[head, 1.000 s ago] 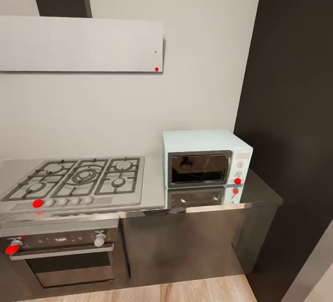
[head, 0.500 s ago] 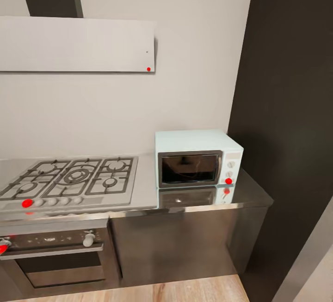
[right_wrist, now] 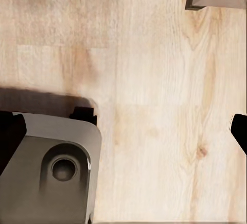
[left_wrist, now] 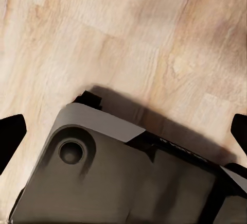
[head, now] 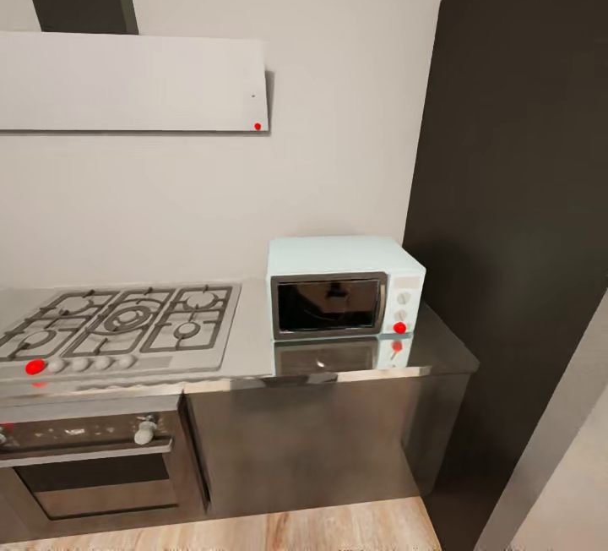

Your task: In the kitchen, take the popcorn bag from the countertop, put it into the microwave, and heat it until the popcorn is cooked so the cooked popcorn ends up inside the bag.

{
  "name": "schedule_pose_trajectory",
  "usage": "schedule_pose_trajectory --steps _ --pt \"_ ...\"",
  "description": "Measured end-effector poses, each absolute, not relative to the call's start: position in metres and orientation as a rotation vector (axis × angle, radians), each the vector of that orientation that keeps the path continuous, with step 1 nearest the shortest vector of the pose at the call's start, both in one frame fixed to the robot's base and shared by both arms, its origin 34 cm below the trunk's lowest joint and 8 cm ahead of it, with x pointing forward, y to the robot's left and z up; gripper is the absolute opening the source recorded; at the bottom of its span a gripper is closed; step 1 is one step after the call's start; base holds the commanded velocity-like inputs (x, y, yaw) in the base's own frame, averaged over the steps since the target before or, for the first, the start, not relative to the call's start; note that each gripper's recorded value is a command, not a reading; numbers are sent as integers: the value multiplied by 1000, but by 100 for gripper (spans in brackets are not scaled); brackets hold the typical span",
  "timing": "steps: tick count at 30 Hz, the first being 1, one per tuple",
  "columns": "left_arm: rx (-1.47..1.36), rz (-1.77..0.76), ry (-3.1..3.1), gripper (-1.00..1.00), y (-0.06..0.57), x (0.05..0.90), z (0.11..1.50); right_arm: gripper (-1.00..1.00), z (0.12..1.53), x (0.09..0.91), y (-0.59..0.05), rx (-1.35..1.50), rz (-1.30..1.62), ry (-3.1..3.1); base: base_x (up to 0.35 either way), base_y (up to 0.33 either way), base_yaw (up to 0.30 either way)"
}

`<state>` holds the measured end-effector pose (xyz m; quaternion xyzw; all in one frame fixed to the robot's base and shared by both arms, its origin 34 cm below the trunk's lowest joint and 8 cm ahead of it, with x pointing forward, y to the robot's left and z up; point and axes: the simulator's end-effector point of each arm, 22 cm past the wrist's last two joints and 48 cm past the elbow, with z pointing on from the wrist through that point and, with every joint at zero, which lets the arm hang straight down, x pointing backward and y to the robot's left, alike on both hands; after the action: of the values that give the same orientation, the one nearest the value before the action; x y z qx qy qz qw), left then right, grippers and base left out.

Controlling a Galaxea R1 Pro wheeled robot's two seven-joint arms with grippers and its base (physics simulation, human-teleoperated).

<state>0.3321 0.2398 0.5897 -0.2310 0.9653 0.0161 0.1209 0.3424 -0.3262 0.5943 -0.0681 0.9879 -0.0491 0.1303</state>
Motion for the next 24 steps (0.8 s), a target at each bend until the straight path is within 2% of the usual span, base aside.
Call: schedule_pose_trajectory --steps 7,13,24 --pt "-683 71 2820 100 243 331 590 100 594 343 -326 -197 -143 2869 -173 -221 0" --pt "-682 69 2819 100 244 331 590 100 594 341 -325 -198 -140 2876 -24 -31 17" --pt "-680 67 2818 100 244 331 590 100 594 342 -325 -198 -141 2873 0 -1 241"
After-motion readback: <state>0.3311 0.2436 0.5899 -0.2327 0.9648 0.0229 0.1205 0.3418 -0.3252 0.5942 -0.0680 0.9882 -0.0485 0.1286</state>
